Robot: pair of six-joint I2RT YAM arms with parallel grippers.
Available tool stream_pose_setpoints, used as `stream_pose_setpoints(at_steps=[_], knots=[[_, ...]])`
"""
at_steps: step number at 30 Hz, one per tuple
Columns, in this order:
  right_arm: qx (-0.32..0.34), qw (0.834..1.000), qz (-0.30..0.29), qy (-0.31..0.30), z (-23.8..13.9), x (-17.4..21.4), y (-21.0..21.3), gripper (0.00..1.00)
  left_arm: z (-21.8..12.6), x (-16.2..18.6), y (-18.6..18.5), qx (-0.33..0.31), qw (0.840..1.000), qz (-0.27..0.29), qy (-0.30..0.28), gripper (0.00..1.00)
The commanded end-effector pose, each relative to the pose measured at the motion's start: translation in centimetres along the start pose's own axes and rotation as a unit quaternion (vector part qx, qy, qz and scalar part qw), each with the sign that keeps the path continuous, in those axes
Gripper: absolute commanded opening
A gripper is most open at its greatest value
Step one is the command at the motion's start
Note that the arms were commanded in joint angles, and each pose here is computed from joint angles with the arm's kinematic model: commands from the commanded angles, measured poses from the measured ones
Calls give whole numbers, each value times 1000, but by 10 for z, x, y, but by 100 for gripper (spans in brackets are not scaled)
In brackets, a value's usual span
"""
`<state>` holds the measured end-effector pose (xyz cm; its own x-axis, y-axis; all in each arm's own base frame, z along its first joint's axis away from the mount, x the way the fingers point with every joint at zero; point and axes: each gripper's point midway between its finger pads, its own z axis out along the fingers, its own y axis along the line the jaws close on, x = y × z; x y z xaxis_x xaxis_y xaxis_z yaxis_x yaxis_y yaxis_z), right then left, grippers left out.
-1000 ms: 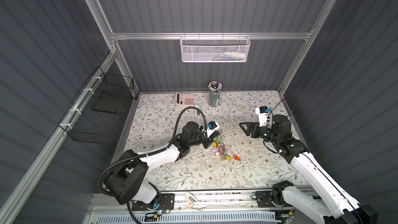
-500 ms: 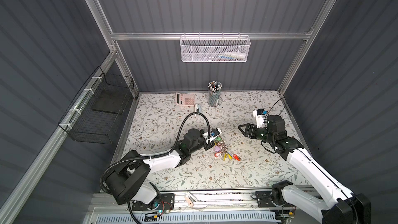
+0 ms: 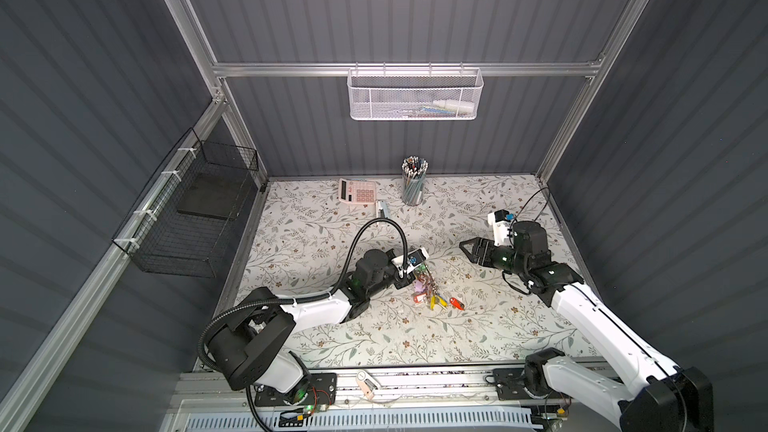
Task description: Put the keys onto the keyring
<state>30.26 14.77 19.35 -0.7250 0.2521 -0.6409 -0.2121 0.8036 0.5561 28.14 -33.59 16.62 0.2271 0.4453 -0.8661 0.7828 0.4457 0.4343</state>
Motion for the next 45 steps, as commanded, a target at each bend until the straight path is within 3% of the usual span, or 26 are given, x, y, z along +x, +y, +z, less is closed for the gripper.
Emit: stream_pose_setpoints(at_steps=[1, 9, 15, 20, 27, 45], knots=[[13, 1000, 6, -5, -5, -2, -3, 65, 2, -8, 4, -15, 1000, -2, -19, 0], [-13, 1000, 25, 11, -10, 4, 10, 62, 5, -8, -1, -3, 999, -36, -26, 0], [-20, 992, 113, 51, -3, 15, 27, 59, 14, 0, -7, 11, 999, -39, -17, 0], [-58, 973, 204, 91, 13, 24, 50, 48, 18, 2, -13, 25, 999, -31, -12, 0], [-57, 968, 224, 101, 33, 22, 60, 44, 22, 9, -19, 35, 999, -9, 5, 0], [-63, 964, 226, 127, 66, 29, 67, 16, 25, 11, -26, 47, 999, 0, 11, 0]])
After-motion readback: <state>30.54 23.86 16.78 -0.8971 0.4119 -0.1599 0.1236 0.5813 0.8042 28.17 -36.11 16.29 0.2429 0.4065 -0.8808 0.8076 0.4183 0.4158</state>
